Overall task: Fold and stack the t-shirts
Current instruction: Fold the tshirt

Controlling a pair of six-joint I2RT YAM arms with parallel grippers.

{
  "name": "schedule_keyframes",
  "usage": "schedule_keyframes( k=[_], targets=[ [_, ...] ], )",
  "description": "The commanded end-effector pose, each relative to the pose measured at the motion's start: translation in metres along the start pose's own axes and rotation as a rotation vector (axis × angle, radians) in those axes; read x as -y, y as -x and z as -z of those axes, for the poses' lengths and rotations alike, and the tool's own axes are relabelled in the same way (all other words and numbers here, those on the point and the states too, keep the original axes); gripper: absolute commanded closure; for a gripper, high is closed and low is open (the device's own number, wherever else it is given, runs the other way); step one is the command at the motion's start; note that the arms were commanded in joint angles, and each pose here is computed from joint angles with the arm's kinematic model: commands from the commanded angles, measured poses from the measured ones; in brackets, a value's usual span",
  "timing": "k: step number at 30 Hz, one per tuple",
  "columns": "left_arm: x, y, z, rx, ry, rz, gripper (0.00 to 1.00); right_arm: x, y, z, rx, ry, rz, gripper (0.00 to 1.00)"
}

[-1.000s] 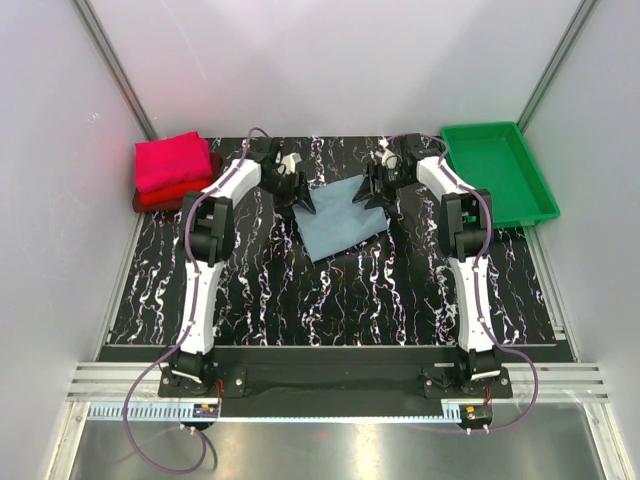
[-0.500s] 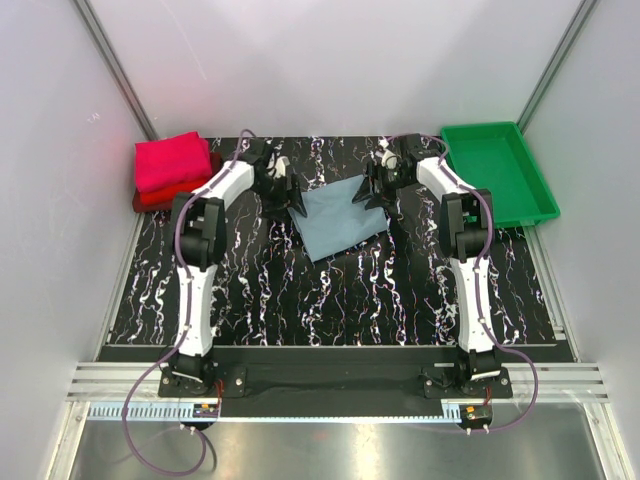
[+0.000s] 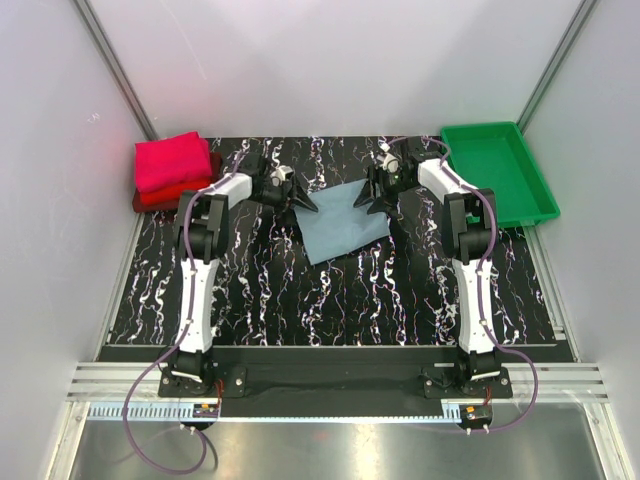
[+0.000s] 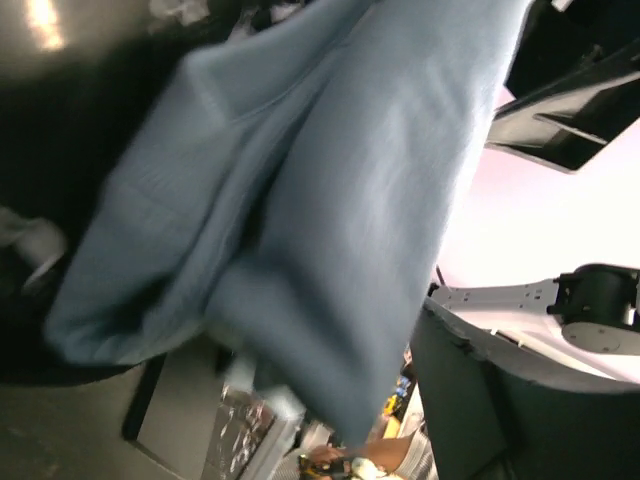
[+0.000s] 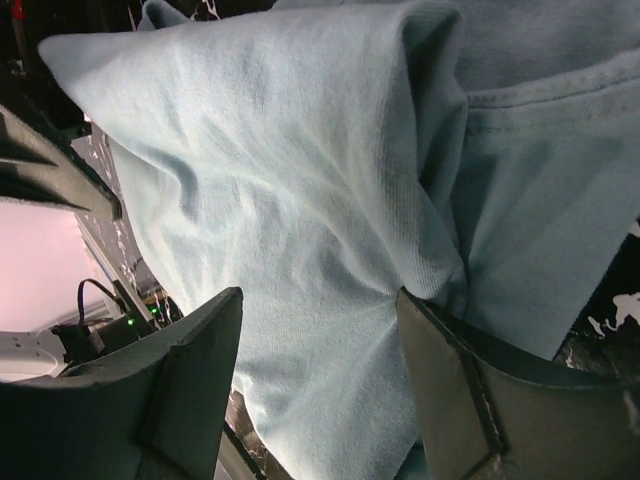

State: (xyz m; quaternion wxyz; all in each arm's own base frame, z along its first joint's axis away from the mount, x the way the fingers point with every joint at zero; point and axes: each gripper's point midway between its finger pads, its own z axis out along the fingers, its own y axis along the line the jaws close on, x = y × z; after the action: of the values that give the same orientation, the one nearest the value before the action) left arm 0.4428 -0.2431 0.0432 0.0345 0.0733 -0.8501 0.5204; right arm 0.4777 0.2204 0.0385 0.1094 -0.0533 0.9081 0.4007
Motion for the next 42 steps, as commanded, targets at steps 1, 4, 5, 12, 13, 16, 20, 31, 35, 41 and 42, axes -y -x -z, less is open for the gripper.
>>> schedule_keyframes(
  k=[1,4,5,12,13,16,20,31,35,41,42],
  targets=[
    [-0.042,-0.007,-0.042,-0.037,0.06,0.066,0.3,0.015,-0.02,-0.001,-0.049,-0.108,-0.025,0.28],
    [-0.038,-0.009,-0.045,-0.042,0.05,0.048,0.42,0.015,-0.02,-0.001,-0.049,-0.11,-0.025,0.28],
    [-0.039,-0.009,-0.046,-0.039,0.051,0.042,0.54,0.015,-0.019,-0.001,-0.045,-0.111,-0.022,0.28],
    [-0.026,0.014,-0.009,0.078,0.205,-0.151,0.68,0.011,-0.011,-0.001,-0.026,-0.104,-0.009,0.27],
    [-0.023,0.016,-0.001,0.088,0.24,-0.174,0.69,0.011,-0.01,-0.001,-0.026,-0.104,-0.008,0.27],
    [-0.011,0.046,0.029,0.196,0.39,-0.32,0.9,0.01,-0.01,0.0,-0.022,-0.106,-0.002,0.27],
    [0.011,0.074,0.061,0.308,0.519,-0.464,0.97,0.007,-0.011,0.003,-0.023,-0.103,-0.002,0.27],
    [0.019,0.065,0.101,0.305,0.672,-0.612,1.0,-0.019,0.002,0.024,0.029,-0.053,0.036,0.26],
    [0.028,0.067,0.13,0.339,0.737,-0.675,1.0,-0.04,0.023,0.059,0.109,-0.024,0.085,0.26],
    [0.041,0.066,0.178,0.396,0.798,-0.721,1.0,-0.023,0.031,0.091,0.169,-0.076,0.069,0.25],
    [0.043,0.065,0.185,0.404,0.818,-0.729,1.0,-0.018,0.031,0.094,0.173,-0.087,0.064,0.25]
  ],
)
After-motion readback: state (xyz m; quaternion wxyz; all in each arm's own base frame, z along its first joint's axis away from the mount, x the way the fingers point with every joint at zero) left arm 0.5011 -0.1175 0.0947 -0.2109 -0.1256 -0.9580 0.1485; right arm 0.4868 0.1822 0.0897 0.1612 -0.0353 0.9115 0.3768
